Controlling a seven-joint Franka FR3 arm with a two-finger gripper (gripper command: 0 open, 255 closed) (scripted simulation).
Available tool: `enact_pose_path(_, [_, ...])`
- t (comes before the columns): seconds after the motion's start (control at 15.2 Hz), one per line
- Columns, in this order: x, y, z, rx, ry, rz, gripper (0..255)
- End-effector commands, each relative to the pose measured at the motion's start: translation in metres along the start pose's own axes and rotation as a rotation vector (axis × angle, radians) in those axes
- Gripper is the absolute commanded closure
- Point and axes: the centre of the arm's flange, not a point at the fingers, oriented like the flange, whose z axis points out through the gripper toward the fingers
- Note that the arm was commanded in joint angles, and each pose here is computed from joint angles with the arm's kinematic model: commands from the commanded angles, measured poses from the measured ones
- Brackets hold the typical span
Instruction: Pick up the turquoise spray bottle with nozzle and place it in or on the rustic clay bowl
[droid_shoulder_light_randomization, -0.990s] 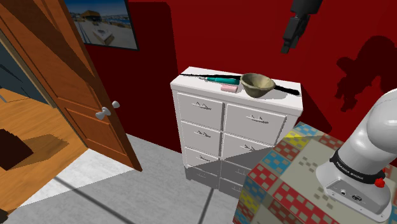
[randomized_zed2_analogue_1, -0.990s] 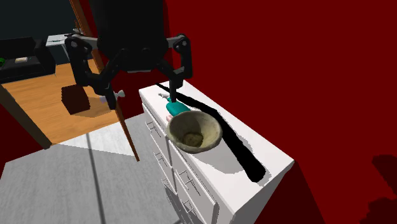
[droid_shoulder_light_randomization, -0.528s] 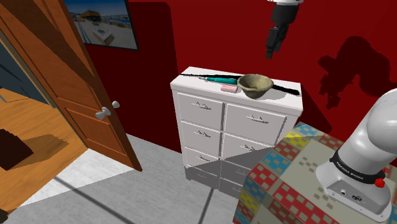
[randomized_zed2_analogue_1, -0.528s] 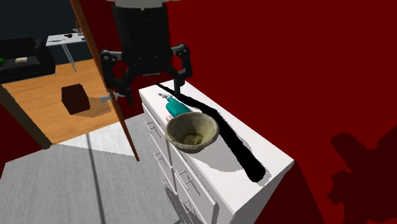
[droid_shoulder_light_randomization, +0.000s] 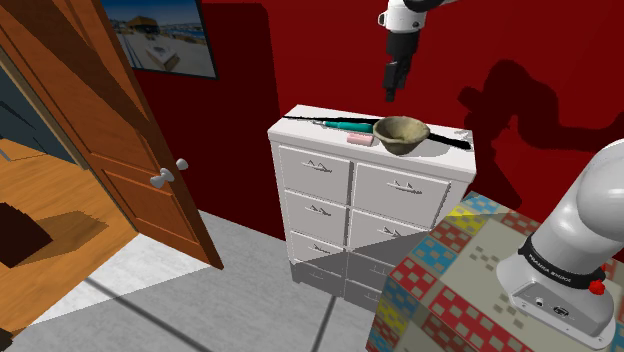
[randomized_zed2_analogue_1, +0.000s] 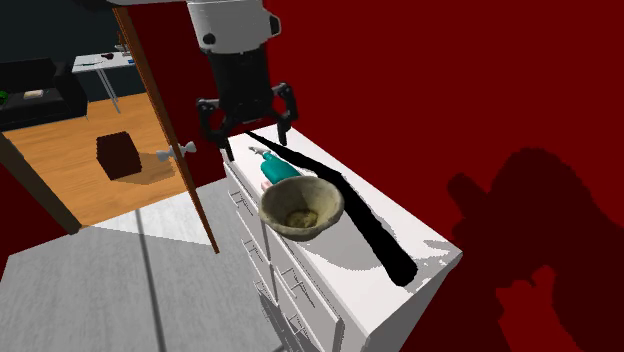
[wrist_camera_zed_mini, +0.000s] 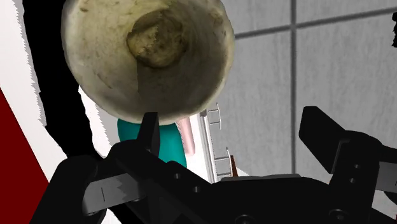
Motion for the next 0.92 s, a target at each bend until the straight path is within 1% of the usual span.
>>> enact_pose_path(0.0, [0.024, 0.005, 0.014, -0.018, -0.012, -0.024, 0])
enact_pose_path(0.86, [0.175, 0.031, 0.104, -0.133, -0.094, -0.169, 0])
